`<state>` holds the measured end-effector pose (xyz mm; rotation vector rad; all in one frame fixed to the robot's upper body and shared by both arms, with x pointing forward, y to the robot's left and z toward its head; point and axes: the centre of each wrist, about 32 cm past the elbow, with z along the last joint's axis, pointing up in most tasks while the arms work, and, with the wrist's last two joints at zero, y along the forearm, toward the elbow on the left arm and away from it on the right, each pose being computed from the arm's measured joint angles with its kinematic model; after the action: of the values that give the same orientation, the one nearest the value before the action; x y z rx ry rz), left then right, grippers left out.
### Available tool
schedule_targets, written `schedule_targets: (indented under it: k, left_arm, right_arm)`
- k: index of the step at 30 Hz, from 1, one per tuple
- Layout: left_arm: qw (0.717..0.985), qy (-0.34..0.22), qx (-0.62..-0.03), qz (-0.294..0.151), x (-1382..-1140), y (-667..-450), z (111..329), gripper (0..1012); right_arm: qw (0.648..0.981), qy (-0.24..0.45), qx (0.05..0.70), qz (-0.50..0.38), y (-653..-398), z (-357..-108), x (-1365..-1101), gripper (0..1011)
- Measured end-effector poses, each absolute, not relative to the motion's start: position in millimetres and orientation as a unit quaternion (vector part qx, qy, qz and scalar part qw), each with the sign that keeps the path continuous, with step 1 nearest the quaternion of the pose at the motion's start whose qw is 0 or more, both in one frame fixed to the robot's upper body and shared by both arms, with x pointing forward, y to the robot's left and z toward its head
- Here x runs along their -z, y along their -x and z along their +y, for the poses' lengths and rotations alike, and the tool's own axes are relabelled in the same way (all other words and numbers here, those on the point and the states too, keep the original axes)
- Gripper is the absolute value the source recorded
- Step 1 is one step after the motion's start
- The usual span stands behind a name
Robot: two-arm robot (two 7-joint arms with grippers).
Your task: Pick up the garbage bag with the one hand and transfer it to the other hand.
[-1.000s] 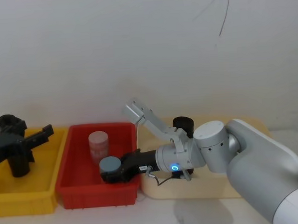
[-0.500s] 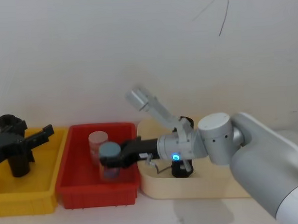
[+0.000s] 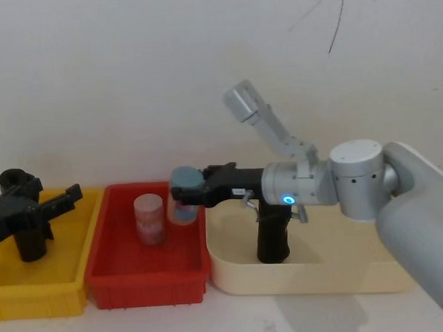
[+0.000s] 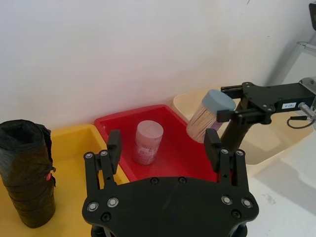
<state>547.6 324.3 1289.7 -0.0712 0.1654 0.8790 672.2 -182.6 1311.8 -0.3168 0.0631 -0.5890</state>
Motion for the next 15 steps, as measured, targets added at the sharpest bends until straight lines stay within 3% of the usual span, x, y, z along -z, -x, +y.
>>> schedule_targets:
  k: [15]
  left_arm:
    - [0.901, 0.034, -0.425, 0.080, -1290, -548, 324, 1001]
  right_arm:
    - [0.915, 0.177, 0.361, 0.033, -668, -227, -1298, 646]
